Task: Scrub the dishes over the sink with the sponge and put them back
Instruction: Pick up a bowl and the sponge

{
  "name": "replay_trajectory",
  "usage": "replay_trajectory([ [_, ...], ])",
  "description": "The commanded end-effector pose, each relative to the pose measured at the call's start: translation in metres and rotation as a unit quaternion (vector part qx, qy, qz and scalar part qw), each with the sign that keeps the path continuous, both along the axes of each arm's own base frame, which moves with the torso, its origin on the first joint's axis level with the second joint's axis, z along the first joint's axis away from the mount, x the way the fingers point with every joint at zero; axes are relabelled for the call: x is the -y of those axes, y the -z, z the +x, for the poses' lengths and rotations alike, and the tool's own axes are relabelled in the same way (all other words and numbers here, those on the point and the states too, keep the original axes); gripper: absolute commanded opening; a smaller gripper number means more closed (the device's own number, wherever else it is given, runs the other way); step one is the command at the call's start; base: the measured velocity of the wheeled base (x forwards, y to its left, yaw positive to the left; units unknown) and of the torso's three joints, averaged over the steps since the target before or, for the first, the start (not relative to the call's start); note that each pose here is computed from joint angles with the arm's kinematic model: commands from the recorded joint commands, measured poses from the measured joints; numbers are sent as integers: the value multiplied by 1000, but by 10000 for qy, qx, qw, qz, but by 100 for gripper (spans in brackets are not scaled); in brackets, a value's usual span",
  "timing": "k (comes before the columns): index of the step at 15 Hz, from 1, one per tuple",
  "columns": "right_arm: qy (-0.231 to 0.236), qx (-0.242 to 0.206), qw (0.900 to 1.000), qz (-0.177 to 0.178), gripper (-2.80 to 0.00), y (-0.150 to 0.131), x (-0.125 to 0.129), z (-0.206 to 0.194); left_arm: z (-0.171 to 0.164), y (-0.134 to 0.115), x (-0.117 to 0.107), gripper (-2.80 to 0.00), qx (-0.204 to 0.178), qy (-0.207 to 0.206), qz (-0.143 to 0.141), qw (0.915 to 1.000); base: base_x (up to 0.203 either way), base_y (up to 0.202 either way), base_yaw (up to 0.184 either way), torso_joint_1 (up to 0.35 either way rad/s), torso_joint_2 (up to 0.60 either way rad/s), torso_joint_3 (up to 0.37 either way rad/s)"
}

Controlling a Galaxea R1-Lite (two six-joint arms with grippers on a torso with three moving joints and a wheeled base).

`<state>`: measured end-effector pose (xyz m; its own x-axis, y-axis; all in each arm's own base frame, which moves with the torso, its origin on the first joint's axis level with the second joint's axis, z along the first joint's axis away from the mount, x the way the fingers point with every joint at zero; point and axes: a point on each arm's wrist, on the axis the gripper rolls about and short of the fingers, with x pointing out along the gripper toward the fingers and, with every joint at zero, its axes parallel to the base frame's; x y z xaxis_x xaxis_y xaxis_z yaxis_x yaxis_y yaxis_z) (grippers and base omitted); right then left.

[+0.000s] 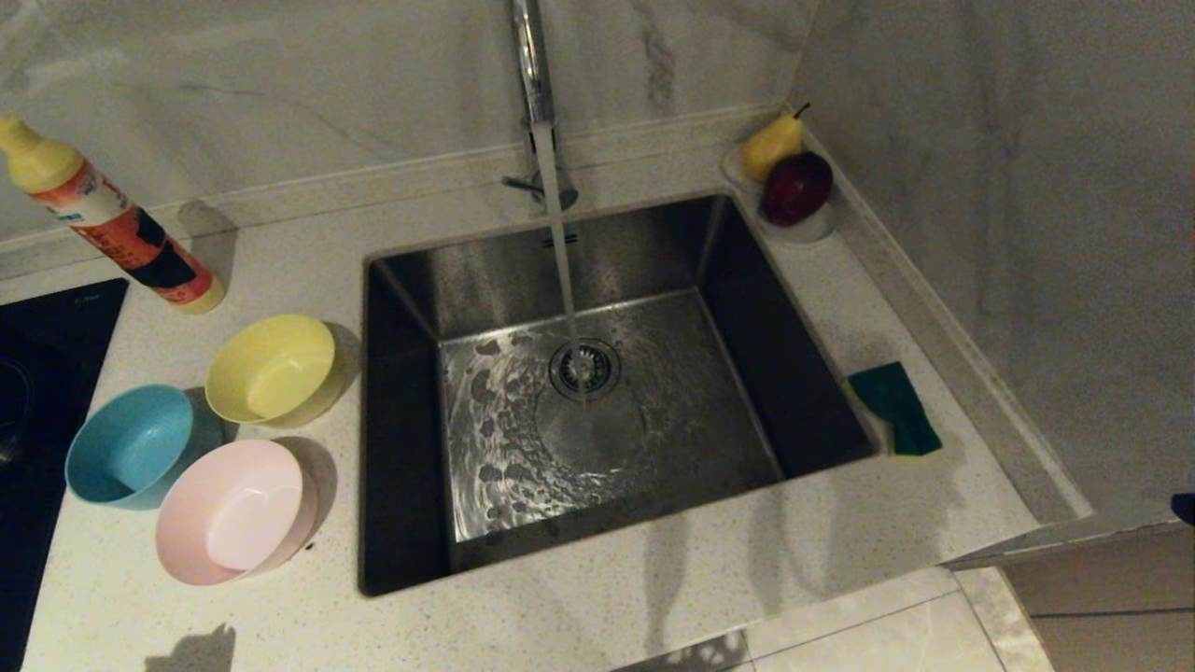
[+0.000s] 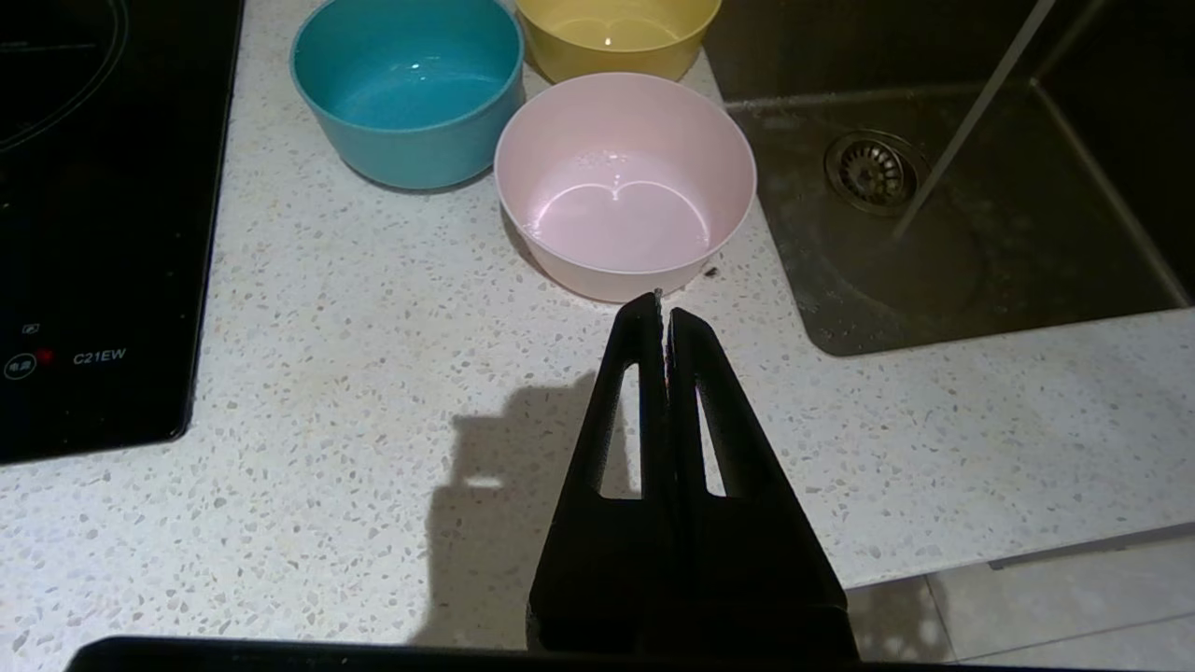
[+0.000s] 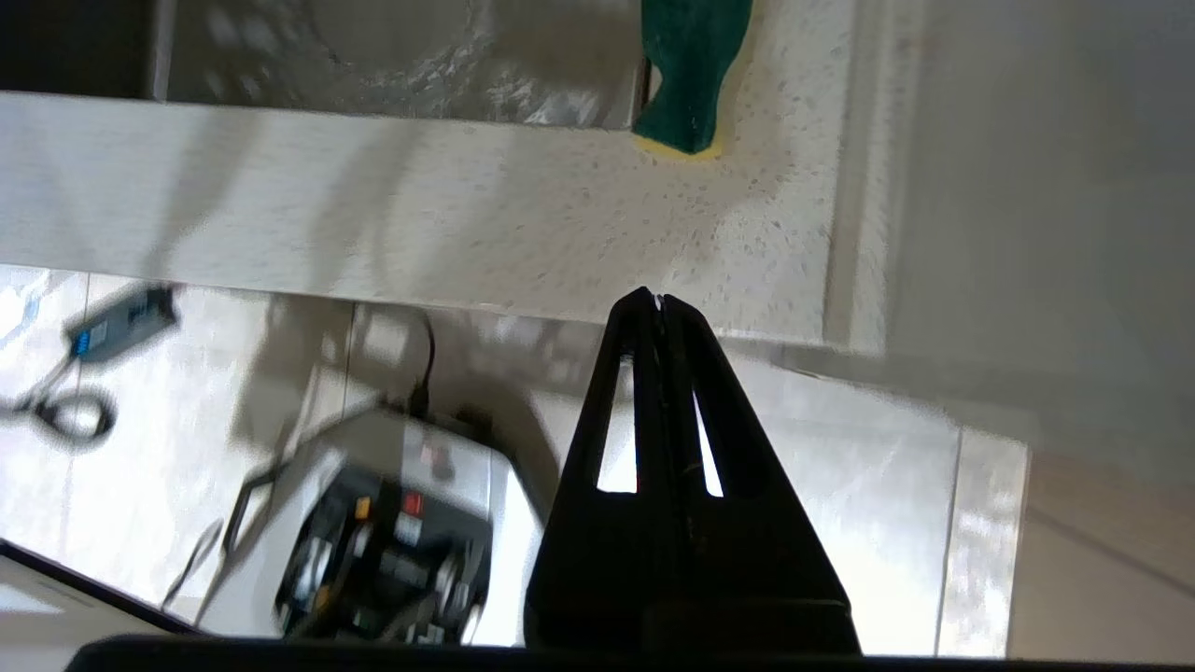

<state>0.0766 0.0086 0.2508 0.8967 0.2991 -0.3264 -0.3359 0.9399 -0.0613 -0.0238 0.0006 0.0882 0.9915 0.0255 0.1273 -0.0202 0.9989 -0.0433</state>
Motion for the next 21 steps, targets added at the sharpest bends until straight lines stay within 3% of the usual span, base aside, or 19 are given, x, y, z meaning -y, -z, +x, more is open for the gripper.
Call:
replay_trajectory([
  [1,-136,-845,9961,-193,-280,6,-12,61,4,11,0,-280,-210,-2,-5,9998,0,0,0,0,0,0],
  [2,-144,-943,9949,-330,0,8,-21,74,4,11,0,-280,-209,-2,-5,9998,0,0,0,0,0,0],
  [5,-177,-1152,9916,-556,0,22,-46,103,4,11,0,-280,-209,-2,-5,9998,0,0,0,0,0,0],
  [9,84,-1208,9906,-635,0,42,-62,130,4,11,0,-280,-210,-2,-5,9998,0,0,0,0,0,0],
  [21,332,-1342,9870,-821,0,60,-54,151,4,11,0,-280,-209,-2,-5,9998,0,0,0,0,0,0],
])
